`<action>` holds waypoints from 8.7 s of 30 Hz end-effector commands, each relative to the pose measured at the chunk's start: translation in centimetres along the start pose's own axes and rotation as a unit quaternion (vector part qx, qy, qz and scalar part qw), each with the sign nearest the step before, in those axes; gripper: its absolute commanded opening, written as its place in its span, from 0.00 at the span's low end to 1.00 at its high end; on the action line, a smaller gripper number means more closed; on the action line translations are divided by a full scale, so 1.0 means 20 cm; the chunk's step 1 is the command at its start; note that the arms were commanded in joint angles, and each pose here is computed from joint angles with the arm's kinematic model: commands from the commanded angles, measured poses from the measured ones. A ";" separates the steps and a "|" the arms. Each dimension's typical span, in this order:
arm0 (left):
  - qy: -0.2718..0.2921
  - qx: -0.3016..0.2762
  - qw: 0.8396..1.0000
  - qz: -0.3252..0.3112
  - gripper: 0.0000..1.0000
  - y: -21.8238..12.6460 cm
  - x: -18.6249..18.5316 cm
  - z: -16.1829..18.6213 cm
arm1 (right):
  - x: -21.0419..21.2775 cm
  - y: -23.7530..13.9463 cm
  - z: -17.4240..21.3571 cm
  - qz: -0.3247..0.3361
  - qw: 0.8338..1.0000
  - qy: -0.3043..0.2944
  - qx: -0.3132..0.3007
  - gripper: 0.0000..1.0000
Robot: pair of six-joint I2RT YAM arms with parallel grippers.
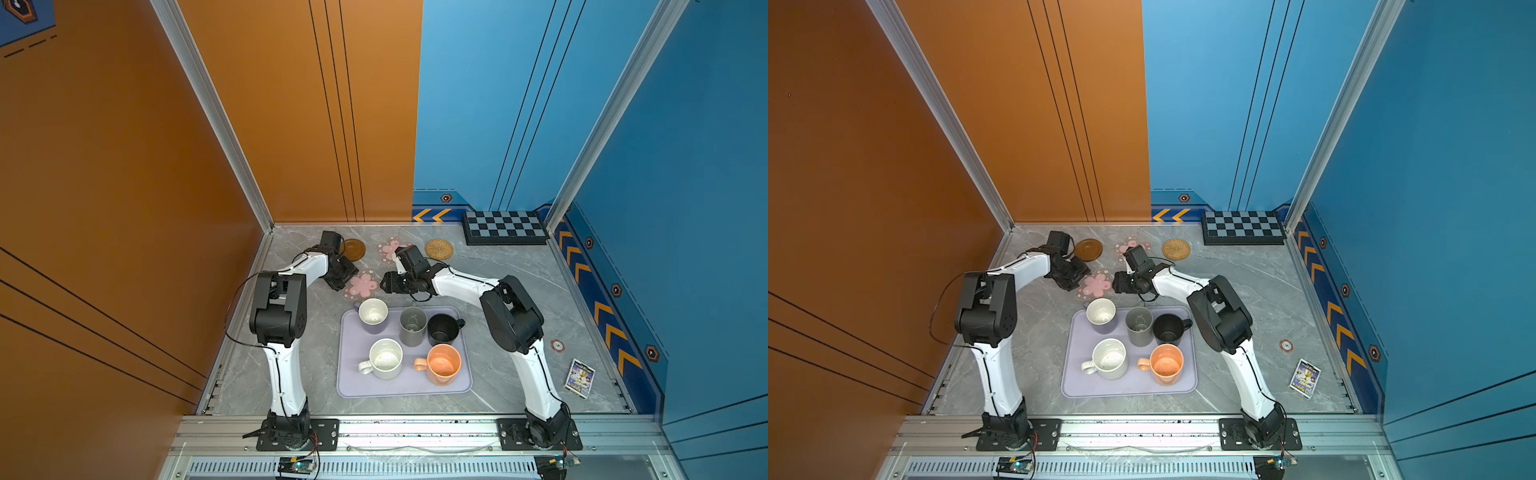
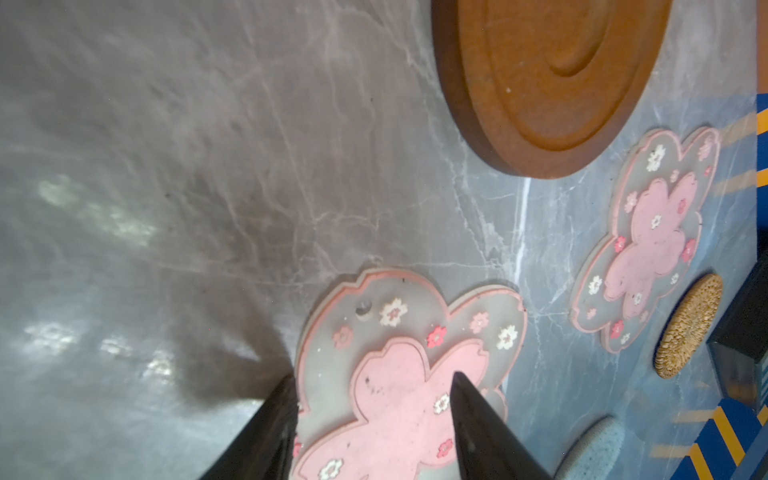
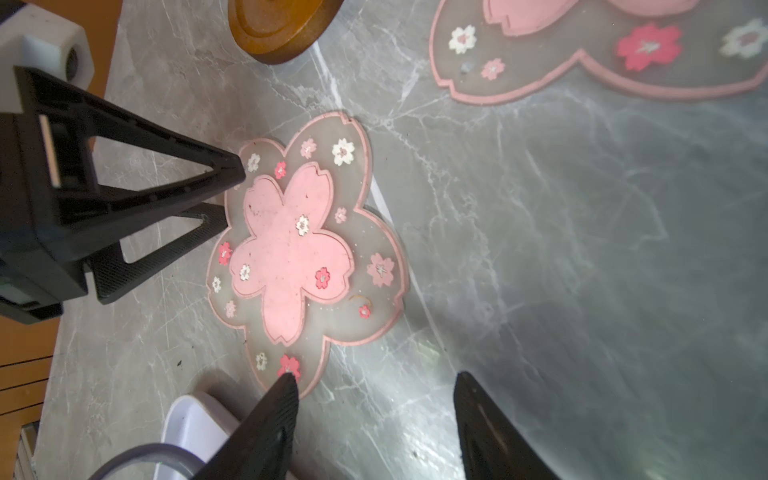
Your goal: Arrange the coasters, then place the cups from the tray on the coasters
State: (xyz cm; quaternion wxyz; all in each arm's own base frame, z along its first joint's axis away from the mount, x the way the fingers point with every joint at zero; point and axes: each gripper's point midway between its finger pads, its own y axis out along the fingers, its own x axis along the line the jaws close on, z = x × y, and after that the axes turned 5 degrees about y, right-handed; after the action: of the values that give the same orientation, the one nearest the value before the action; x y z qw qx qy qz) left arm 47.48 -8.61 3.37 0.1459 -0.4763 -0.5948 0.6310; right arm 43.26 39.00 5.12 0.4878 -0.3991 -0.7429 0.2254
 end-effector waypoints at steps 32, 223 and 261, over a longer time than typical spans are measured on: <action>-0.048 0.100 0.994 0.000 0.59 0.24 -0.07 0.38 | -0.09 0.13 -0.05 -0.019 0.998 0.051 0.000 0.63; -0.022 0.001 1.000 0.006 0.61 -0.12 0.00 0.08 | -0.08 0.07 0.04 -0.014 0.995 0.082 0.046 0.63; -0.026 0.006 1.000 0.010 0.61 0.03 -0.05 0.08 | -0.02 0.09 0.00 -0.029 0.995 0.082 0.044 0.63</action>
State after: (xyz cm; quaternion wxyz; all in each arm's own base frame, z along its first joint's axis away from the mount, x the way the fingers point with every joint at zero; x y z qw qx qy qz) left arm 47.47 -11.58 3.74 0.1214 -0.4790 -0.5786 0.6489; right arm 44.73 40.27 4.54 0.5597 -0.3676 -0.7178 0.1906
